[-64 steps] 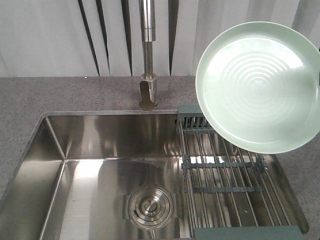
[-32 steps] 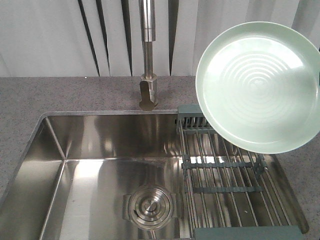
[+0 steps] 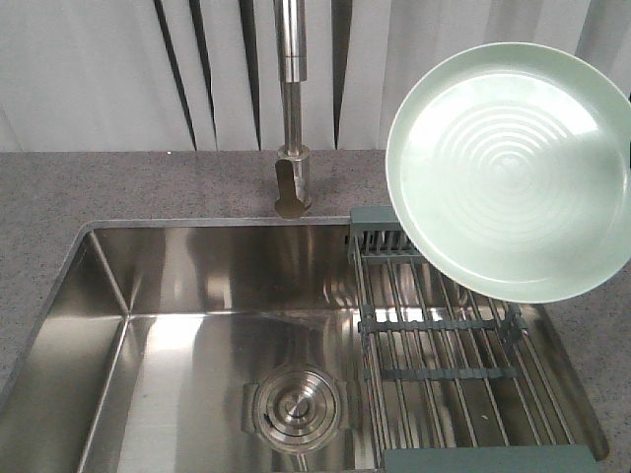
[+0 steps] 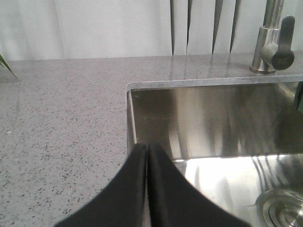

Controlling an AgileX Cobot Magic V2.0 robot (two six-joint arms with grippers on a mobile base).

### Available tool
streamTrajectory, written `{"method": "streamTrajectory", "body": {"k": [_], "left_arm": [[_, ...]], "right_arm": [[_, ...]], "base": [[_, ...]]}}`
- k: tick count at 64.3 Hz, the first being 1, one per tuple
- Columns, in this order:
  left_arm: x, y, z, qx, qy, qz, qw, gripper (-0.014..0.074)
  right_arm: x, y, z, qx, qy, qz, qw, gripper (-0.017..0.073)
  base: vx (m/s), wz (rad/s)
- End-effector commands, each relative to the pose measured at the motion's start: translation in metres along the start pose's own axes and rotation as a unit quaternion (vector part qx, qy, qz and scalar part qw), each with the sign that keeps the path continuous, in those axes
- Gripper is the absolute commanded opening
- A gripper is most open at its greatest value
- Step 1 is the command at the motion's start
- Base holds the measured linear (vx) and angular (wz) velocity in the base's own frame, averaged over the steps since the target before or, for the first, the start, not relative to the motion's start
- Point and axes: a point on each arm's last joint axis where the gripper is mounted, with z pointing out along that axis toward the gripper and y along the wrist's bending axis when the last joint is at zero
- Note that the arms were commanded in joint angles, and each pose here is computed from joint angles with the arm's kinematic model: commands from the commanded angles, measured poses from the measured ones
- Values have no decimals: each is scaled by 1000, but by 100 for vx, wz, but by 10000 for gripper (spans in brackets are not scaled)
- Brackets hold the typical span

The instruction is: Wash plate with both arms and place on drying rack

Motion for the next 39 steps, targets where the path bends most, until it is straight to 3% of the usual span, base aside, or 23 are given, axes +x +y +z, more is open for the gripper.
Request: {"method": "streamTrajectory", "body": {"k": [1,12,21,25,33,39], "left_arm": [[-1,-1,0,10,-35,-2,999,-6],[-3,-1,0,10,-42,13,999,-6],[-8,-2,-1,16,-73,8,997,-6],[-12,-3,-1,21,-95,-1,995,-6],[-22,-4,-4,32,-149,-42,987,-6],[-28,-4,-6,35,-182,-48,982,-6]], "right_arm": [[-9,7,-9,-1,-44,-5,999,-6],[-9,7,-9,-1,-44,-5,999,-6],[-9,7,-9,-1,-44,-5,999,-6],[-9,7,-9,-1,-44,-5,999,-6],[-9,7,-9,-1,-44,-5,999,-6],[-9,7,-9,-1,-44,-5,999,-6]], "base": [[0,0],[0,0],[0,0],[0,0],[0,0],[0,0]]}}
